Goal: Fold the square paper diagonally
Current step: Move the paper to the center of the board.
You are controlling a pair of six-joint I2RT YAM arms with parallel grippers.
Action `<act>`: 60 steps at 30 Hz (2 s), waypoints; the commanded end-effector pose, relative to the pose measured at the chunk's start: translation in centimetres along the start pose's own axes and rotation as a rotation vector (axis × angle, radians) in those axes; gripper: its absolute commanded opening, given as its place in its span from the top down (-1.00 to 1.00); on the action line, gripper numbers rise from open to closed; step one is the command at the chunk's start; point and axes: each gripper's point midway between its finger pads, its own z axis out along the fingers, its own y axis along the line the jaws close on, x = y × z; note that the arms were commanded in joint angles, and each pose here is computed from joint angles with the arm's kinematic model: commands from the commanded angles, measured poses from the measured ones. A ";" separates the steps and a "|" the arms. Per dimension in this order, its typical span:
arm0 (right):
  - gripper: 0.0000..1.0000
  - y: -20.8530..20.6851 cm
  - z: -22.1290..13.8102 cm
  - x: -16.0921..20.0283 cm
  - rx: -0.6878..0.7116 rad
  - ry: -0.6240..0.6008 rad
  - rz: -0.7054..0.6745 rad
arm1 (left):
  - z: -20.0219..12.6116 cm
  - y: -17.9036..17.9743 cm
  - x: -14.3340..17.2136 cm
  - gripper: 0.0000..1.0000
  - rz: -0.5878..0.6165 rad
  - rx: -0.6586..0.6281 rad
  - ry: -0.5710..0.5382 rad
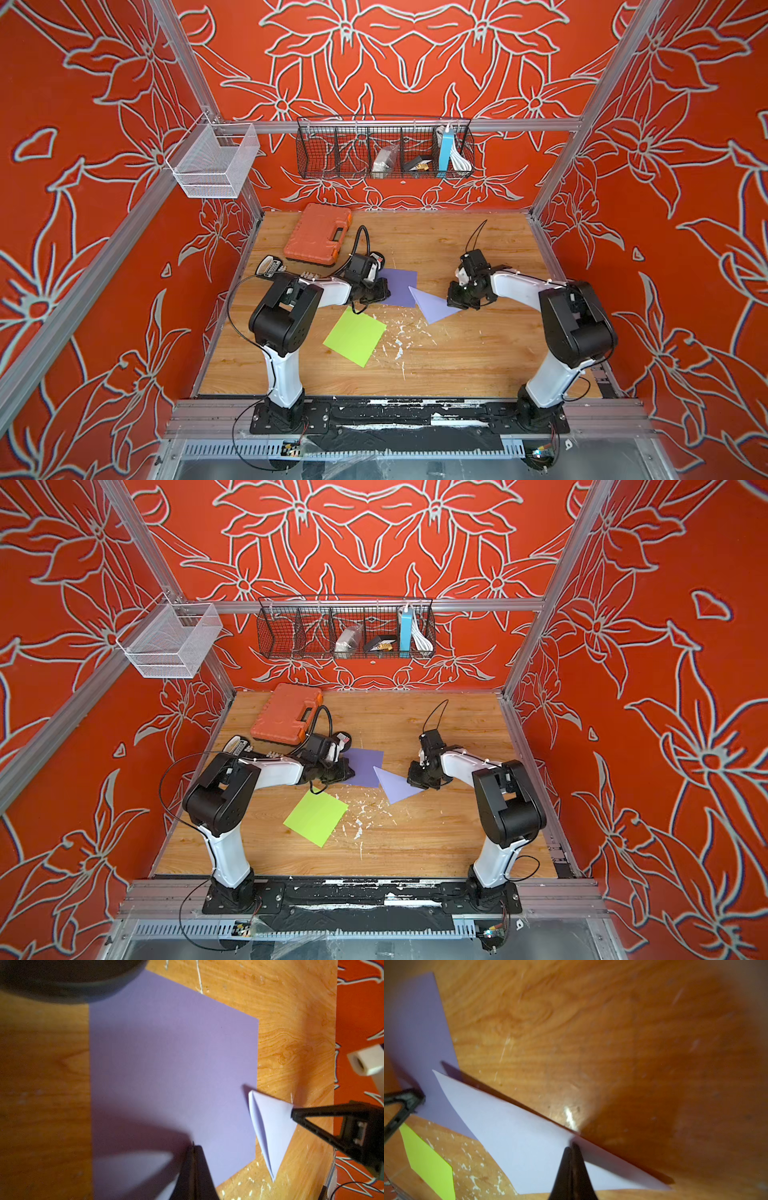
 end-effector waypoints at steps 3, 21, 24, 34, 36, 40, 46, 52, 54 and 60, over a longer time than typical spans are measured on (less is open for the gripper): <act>1.00 -3.5 0.7 -4.1 0.094 -0.010 0.051 | -0.4 1.6 2.3 1.00 -0.018 -0.042 0.069; 0.90 -0.5 -2.9 -19.1 -0.092 -0.262 0.008 | 0.0 -0.3 2.6 1.00 0.008 0.031 0.086; 0.63 0.8 -5.9 -18.0 -0.133 -0.296 -0.030 | 0.2 -1.6 3.0 1.00 0.044 0.050 0.091; -0.29 1.2 -8.7 -7.8 -0.194 -0.227 -0.058 | 1.3 -5.9 4.5 1.00 0.139 0.088 0.113; -0.36 1.4 -8.1 -5.2 -0.205 -0.180 -0.071 | 1.5 -6.7 4.8 1.00 0.144 0.107 0.122; -0.41 2.1 -6.5 -0.6 -0.234 -0.085 -0.099 | 1.3 -9.4 5.8 1.00 0.197 0.168 0.125; -0.43 3.3 -5.5 2.7 -0.238 -0.016 -0.175 | -1.5 -11.5 4.0 0.82 0.240 0.169 0.048; -0.36 3.3 -6.1 3.3 -0.225 -0.032 -0.177 | -2.7 -8.1 1.2 0.54 0.217 -0.052 0.008; -0.39 3.4 -6.3 3.3 -0.225 -0.041 -0.183 | -2.2 -7.1 0.9 0.50 0.213 -0.084 0.021; -0.60 3.8 -6.4 3.5 -0.247 -0.028 -0.209 | -0.5 -6.0 0.5 0.37 0.225 -0.095 0.055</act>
